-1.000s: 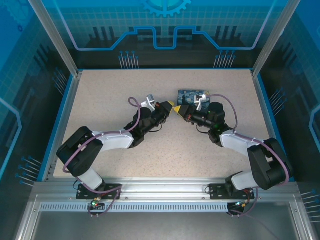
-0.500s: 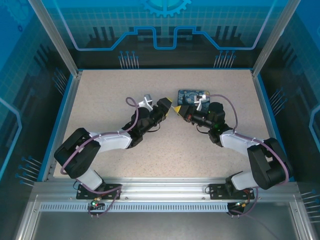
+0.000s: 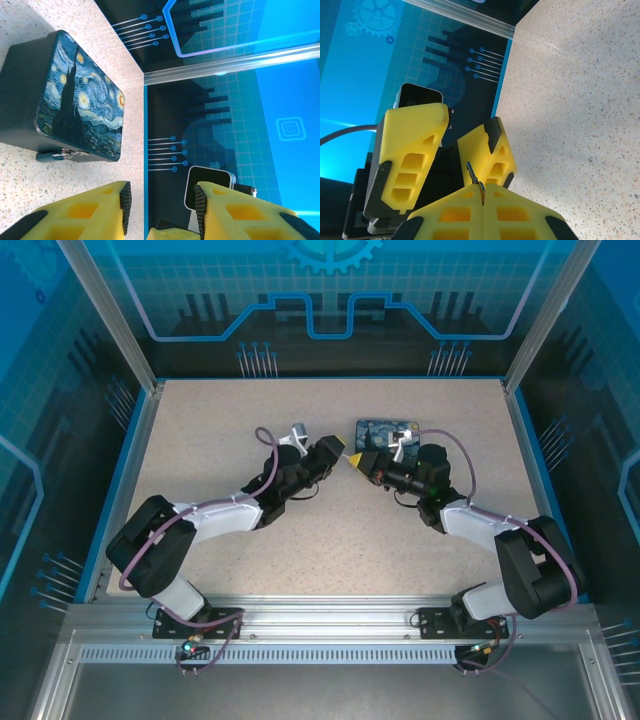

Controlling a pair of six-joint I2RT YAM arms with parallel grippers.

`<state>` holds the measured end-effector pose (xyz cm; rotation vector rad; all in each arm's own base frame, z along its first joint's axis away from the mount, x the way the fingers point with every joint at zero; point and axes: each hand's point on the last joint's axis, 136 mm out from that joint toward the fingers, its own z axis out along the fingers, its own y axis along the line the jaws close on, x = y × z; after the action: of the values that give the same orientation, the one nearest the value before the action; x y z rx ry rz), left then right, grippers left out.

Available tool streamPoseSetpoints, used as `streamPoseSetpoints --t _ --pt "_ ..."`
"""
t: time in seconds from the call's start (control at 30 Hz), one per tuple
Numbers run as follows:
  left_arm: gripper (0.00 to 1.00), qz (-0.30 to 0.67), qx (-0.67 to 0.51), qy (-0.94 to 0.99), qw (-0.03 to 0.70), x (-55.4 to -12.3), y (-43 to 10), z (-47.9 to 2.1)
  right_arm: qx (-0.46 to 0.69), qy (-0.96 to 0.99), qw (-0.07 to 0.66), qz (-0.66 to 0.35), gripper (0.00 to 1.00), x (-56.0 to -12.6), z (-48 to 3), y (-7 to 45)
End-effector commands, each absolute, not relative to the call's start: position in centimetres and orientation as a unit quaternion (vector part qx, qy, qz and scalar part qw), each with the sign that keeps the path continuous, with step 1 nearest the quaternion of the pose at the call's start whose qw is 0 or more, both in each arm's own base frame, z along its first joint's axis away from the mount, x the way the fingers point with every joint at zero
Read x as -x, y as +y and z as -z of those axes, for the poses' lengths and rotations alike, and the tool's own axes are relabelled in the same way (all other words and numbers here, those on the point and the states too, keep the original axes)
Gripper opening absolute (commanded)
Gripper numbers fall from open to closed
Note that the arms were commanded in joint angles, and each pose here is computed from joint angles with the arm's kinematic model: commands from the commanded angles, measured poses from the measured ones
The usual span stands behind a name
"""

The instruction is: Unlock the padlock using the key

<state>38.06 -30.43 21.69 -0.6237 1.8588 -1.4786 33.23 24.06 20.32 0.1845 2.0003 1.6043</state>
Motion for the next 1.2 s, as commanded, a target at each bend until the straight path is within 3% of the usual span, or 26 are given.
streamPoseSetpoints --t 0.0,0.4,0.7,0.87,1.0,1.17 --pt "0.39 0.573 0.212 0.717 0.337 -38.2 -31.1 -22.9 -0.050 0.742 0.290 -0.603 0.00 -33.2 -21.4 24.0" --pt "0.29 0.569 0.212 0.724 0.327 -38.0 -31.3 -21.9 -0.047 0.742 0.289 -0.603 0.00 -33.1 -21.5 23.9" --pt "0.00 0.576 0.213 0.719 0.326 -38.0 -31.4 -21.9 -0.047 0.740 0.292 -0.604 0.00 -33.2 -21.7 23.9" --pt "0.00 0.578 0.230 0.712 0.327 -38.1 -31.0 -21.5 -0.056 0.739 0.294 -0.604 0.00 -33.5 -22.0 23.8" --pt "0.00 0.577 0.253 0.701 0.334 -38.0 -30.5 -21.2 -0.068 0.733 0.296 -0.608 0.14 -33.8 -22.2 23.8" --pt "0.00 0.575 0.265 0.694 0.343 -37.9 -30.3 -21.3 -0.073 0.727 0.297 -0.615 0.19 -34.1 -22.5 23.9"
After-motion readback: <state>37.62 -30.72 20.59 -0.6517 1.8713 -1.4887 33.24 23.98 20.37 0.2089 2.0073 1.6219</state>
